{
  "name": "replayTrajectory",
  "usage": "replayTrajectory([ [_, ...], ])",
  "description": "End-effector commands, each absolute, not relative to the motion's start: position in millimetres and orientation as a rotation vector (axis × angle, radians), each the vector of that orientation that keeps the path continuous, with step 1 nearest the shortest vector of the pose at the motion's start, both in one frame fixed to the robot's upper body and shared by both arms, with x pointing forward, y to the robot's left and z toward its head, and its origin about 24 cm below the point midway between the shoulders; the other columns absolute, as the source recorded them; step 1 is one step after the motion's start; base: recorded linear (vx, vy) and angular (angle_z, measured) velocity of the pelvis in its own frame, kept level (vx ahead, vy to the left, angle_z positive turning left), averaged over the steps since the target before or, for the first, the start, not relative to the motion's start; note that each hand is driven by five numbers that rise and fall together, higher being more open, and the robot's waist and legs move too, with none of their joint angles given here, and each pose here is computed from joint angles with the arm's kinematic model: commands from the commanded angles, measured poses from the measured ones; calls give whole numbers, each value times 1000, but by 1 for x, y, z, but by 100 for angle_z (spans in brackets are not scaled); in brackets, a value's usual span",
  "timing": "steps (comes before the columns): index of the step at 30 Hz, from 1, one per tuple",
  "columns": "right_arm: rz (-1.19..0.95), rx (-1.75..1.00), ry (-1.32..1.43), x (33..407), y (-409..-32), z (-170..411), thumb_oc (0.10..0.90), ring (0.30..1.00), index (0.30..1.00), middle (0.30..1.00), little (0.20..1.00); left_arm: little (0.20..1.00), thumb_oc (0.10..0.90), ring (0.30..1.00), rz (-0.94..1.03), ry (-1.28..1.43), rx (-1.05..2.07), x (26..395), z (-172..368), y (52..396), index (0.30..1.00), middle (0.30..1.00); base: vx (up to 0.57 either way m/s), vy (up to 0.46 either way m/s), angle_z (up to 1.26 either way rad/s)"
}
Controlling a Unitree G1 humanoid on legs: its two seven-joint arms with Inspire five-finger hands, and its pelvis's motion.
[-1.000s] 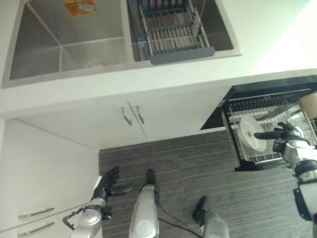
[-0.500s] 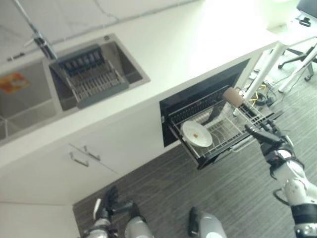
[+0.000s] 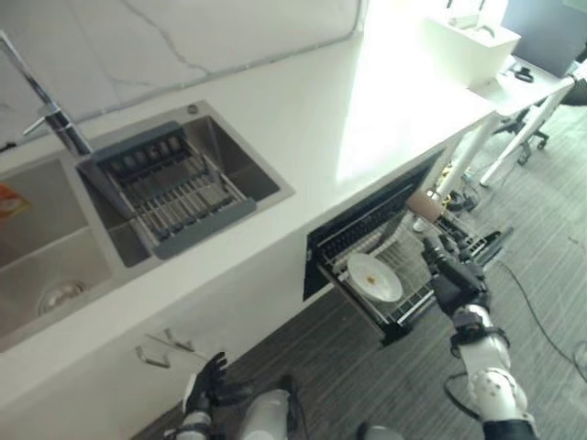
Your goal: Place the dishes in the dishwasher.
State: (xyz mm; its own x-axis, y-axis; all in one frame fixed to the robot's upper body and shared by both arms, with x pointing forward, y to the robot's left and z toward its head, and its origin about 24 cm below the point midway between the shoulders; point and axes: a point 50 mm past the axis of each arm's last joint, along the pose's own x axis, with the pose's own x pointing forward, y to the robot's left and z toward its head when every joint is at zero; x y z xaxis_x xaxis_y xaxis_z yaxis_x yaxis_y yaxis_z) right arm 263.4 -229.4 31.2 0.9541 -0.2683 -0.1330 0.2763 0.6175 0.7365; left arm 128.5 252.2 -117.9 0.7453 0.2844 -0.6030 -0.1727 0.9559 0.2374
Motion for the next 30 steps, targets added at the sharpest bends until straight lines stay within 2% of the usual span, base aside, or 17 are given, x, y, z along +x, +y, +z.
replayTrajectory([
  [1, -366, 805, -402, 273, -279, 108, 800, 900, 900, 900, 900, 900, 800, 900, 254, 567, 209, 139, -100, 264, 900, 900, -27, -288, 12],
  [5, -478, 786, -457, 268, -296, 117, 800, 900, 900, 900, 900, 900, 800, 900, 309, 593, 197, 142, -97, 277, 900, 900, 14, -313, -18],
  [7, -604, 744, -469, 265, -321, 125, 800, 900, 900, 900, 900, 900, 800, 900, 264, 638, 200, 131, -108, 262, 900, 900, 70, -269, 7],
  [14, -835, 675, -418, 243, -362, 120, 800, 900, 900, 900, 900, 900, 800, 900, 232, 740, 164, 111, -125, 249, 900, 900, 57, -132, -14],
  [23, -934, 616, -62, 235, -393, 63, 800, 900, 900, 900, 900, 900, 800, 900, 236, 927, 158, 84, -143, 252, 900, 900, 36, -103, 4],
  [24, -942, 581, 12, 236, -397, 55, 546, 519, 519, 519, 519, 900, 800, 900, 229, 939, 160, 85, -143, 252, 900, 900, 31, -67, 14],
  [25, -947, 568, 61, 237, -398, 50, 425, 338, 338, 338, 338, 900, 800, 900, 220, 944, 166, 86, -143, 252, 900, 900, 26, -62, 10],
  [26, -955, 590, 127, 239, -397, 41, 400, 300, 300, 300, 300, 900, 800, 900, 212, 950, 168, 87, -143, 252, 900, 900, 19, -43, 2],
  [30, -953, 732, 265, 236, -396, 16, 400, 300, 300, 300, 300, 900, 800, 900, 190, 957, 182, 90, -141, 254, 900, 900, 21, -42, 8],
])
